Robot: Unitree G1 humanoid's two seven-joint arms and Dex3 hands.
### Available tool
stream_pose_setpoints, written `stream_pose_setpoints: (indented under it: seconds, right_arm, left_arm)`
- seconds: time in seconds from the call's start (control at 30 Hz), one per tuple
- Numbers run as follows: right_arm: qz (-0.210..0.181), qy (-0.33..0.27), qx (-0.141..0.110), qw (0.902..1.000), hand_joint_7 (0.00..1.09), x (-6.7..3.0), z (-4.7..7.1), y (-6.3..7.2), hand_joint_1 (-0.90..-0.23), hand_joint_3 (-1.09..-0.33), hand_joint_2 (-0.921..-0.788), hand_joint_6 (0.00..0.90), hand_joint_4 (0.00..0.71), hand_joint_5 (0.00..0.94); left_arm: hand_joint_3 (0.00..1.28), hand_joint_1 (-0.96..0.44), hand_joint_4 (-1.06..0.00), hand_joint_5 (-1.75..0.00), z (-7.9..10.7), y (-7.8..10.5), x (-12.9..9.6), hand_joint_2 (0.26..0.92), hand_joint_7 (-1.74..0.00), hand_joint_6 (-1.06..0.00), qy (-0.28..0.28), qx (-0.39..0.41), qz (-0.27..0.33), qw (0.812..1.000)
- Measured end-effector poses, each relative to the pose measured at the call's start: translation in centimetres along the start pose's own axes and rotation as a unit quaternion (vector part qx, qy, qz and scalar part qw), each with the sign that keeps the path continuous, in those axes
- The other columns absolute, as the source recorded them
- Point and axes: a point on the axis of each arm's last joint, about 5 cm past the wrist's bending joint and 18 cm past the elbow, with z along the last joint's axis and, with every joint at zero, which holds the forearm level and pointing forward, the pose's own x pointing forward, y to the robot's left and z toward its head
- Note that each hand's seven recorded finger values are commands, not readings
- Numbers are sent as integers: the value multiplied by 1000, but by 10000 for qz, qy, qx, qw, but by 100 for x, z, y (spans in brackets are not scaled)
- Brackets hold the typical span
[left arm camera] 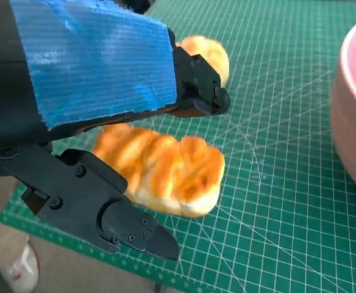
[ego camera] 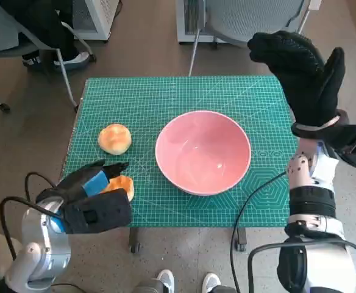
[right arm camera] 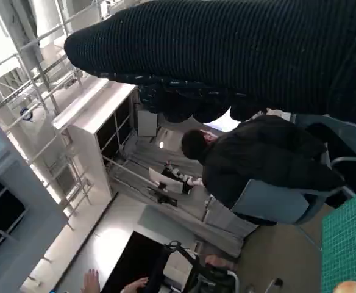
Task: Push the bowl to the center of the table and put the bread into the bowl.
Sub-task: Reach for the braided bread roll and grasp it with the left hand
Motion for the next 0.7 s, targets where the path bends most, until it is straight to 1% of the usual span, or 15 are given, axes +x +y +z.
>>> stream_pose_setpoints:
  seconds: [0.2, 0.37, 0.43, 0.47, 0.5, 0.53, 0.57, 0.6, 0.63, 0.67, 0.7]
  right_arm:
    - [9, 2, 2, 10000, 11, -2, 3, -1, -708, -778, -921, 362, 275, 1]
    - [11, 17, 16, 10000, 10, -8, 3, -3, -708, -778, -921, 361, 274, 0]
    - [14, 22, 18, 10000, 10, -9, 5, -6, -708, -779, -921, 361, 277, 2]
    - [16, 24, 19, 10000, 10, -8, 6, -7, -708, -779, -921, 361, 278, 2]
    - [18, 25, 18, 10000, 9, -8, 7, -8, -708, -779, -921, 360, 279, 3]
    - [21, 26, 16, 10000, 10, -9, 9, -9, -707, -779, -921, 361, 282, 4]
    - [24, 25, 13, 10000, 10, -9, 11, -11, -707, -779, -921, 361, 283, 5]
    - [25, 25, 10, 10000, 10, -10, 12, -12, -707, -779, -921, 362, 284, 5]
    - [26, 26, 6, 10000, 10, -11, 15, -15, -707, -778, -921, 362, 285, 5]
    - [27, 27, 1, 10000, 11, -13, 17, -17, -706, -778, -921, 362, 286, 6]
    - [28, 27, -3, 10000, 11, -15, 19, -19, -705, -778, -921, 363, 287, 6]
  left_arm:
    - [8, -137, -182, -12, -11, -46, 120, 749, -10, -350, 256, -16, -26, 9997]
    - [12, -96, -235, -25, -12, -80, 170, 763, -21, -386, 351, -47, -42, 9994]
    - [15, -46, -357, -37, -11, -91, 191, 783, -25, -441, 385, -24, 12, 9993]
    - [15, -39, -376, -35, -12, -98, 204, 786, -24, -450, 418, 4, 71, 9991]
    - [17, -14, -480, -73, -16, -104, 213, 797, -29, -478, 448, 21, 111, 9989]
    - [61, 122, -522, -524, -20, -110, 223, 841, -41, -523, 464, 49, 160, 9988]
    - [82, 170, -530, -693, -28, -119, 236, 857, -44, -539, 473, 101, 212, 9986]
    - [114, 239, -542, -936, -33, -125, 244, 880, -48, -563, 473, 143, 257, 9984]
    - [160, 264, -542, -1032, -39, -132, 253, 872, -48, -588, 467, 182, 296, 9983]
    - [273, 305, -560, -1164, -42, -138, 260, 826, -59, -655, 454, 215, 326, 9982]
    - [356, 332, -572, -1250, -46, -145, 268, 792, -66, -698, 431, 266, 364, 9981]
